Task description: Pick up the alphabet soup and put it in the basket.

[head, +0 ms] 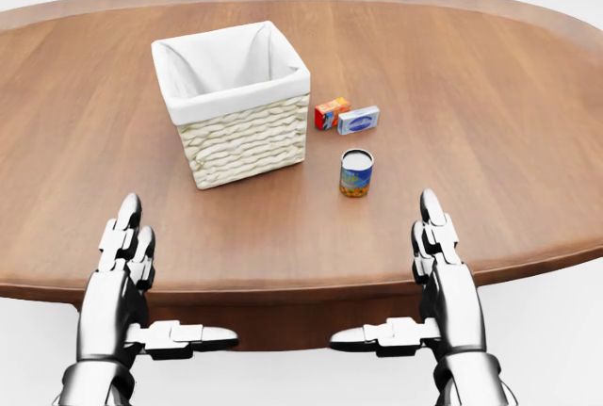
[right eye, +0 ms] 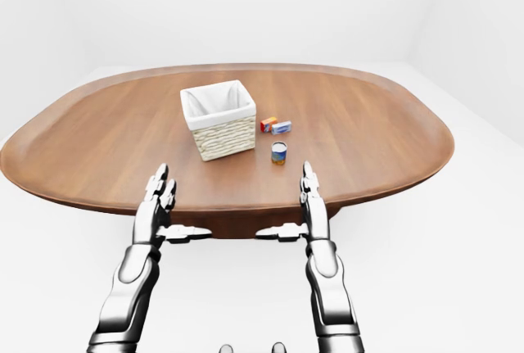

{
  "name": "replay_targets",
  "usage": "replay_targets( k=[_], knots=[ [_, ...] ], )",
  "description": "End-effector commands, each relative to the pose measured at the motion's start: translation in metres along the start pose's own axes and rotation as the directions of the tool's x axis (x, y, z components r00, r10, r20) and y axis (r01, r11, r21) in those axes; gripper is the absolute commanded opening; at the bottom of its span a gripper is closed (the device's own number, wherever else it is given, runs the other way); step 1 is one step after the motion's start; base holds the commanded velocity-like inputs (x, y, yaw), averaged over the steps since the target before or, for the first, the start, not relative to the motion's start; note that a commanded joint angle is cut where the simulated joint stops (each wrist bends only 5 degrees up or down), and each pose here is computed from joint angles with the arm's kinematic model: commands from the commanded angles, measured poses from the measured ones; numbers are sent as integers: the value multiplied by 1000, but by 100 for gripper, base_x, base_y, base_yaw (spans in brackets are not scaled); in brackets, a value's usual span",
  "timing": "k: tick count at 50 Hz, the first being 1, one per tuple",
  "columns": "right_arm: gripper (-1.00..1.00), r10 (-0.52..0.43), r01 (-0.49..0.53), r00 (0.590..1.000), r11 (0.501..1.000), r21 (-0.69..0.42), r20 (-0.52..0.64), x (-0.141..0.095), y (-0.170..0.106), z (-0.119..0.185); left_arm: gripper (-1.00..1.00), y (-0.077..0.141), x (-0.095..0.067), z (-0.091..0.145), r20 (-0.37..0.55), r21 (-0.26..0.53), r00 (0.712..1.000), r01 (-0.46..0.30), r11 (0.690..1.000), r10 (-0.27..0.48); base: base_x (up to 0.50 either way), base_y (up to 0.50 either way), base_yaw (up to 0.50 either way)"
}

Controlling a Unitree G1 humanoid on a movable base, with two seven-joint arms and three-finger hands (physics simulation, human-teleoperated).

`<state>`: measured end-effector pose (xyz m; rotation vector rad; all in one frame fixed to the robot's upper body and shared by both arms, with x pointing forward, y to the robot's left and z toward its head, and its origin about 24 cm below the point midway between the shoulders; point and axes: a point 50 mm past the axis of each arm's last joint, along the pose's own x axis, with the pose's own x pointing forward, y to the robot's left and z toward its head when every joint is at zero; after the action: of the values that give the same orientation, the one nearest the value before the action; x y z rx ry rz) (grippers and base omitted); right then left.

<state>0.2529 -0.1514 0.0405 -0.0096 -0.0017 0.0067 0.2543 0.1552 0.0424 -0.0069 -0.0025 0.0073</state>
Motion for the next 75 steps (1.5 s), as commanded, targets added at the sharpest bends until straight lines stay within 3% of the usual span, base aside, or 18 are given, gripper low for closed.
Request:
replay_targets(
  k=[1, 9, 26, 37, 75],
  knots=[
    [100, 19, -20, 1000, 1000, -23, -8, -1, -2, -2, 100, 16, -2, 10, 32, -23, 999, -23, 999, 24, 0, 0, 0],
    [100, 28, -28, 999, 999, -19, -21, -3, -2, -1, 100, 32, -20, 35, 141, -30, 984, -104, 994, 107, 0, 0, 0],
    [100, 24, -24, 999, 1000, 2, -22, -2, -4, 0, 100, 45, -51, 64, 250, -81, 957, -132, 988, 149, 17, 0, 0],
    [100, 28, -28, 999, 1000, 5, -20, -3, -4, 1, 100, 47, -58, 70, 273, -82, 948, -148, 986, 165, 37, 0, 0],
    [100, 29, -29, 1000, 1000, 9, -11, -7, -4, 3, 100, 43, -59, 68, 273, -72, 950, -136, 988, 150, 39, 0, 0]
  ],
)
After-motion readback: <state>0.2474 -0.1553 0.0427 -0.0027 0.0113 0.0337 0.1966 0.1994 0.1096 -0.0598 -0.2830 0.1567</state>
